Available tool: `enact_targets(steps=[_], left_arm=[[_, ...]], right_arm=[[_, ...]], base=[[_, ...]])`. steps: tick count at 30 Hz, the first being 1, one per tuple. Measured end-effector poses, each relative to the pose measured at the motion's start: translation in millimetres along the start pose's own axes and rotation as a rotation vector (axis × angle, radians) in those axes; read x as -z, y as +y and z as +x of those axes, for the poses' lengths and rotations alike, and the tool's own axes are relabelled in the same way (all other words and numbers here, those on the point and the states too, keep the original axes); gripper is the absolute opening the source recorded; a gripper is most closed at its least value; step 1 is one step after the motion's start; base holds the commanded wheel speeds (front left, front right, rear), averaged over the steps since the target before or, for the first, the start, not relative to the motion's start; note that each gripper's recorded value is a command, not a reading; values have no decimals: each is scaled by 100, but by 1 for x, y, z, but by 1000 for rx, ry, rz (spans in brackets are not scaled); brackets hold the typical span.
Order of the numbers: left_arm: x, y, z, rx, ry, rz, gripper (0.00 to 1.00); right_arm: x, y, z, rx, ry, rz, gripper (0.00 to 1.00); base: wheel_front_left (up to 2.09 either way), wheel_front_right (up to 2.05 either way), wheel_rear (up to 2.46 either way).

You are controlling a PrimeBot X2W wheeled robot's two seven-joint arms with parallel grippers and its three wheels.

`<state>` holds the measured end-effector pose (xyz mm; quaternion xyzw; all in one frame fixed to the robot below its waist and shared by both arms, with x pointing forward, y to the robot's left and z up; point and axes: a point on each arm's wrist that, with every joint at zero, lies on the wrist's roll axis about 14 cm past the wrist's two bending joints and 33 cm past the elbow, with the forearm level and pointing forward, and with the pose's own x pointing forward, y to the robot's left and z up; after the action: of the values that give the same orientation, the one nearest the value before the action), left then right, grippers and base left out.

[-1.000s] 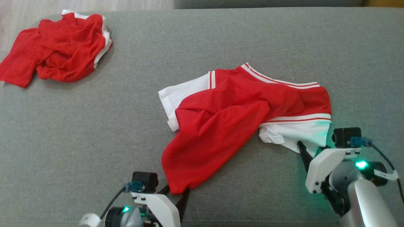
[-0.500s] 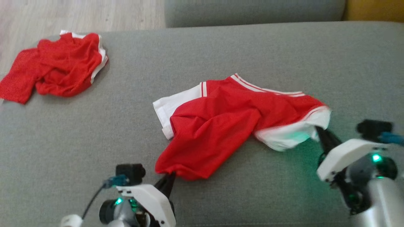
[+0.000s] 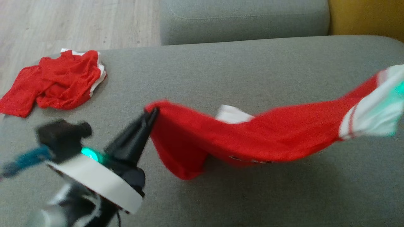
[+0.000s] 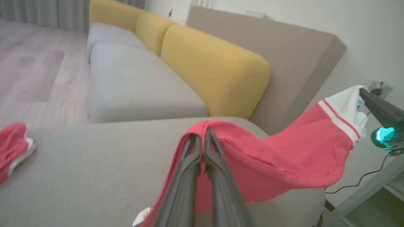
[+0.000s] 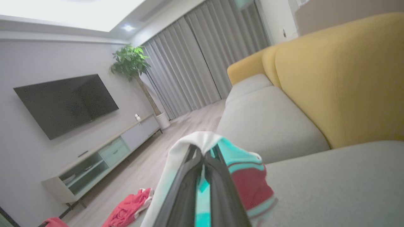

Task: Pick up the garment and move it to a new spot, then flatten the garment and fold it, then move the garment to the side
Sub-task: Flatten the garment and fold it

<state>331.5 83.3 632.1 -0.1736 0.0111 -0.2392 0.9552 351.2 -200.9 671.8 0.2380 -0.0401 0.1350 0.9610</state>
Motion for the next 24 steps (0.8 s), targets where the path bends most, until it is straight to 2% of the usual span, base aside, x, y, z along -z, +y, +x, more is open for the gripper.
enact_targets(steps=[3,6,11,18,22,24], left_arm=[[-42,-20,7,97,-75,35,0],[-64,-33,16,174,-83,78,0],[-80,-27,41,202,-56,134,0],[-84,44,129,70,34,157,0],[-76,105,186,-82,44,181,0],[-77,125,213,-122,8,197,0]], right_arm=[[-41,12,0,-57,-96,-16,0],[-75,24,8,-110,-167,-41,0],[-95,20,38,-104,-155,-63,0],[-81,-18,140,31,-26,-58,0],[-62,-46,208,115,-15,-50,0],[-55,-52,238,126,-45,-48,0]], base=[[0,0,0],[0,0,0],[0,0,0],[0,0,0],[0,0,0],[0,0,0]])
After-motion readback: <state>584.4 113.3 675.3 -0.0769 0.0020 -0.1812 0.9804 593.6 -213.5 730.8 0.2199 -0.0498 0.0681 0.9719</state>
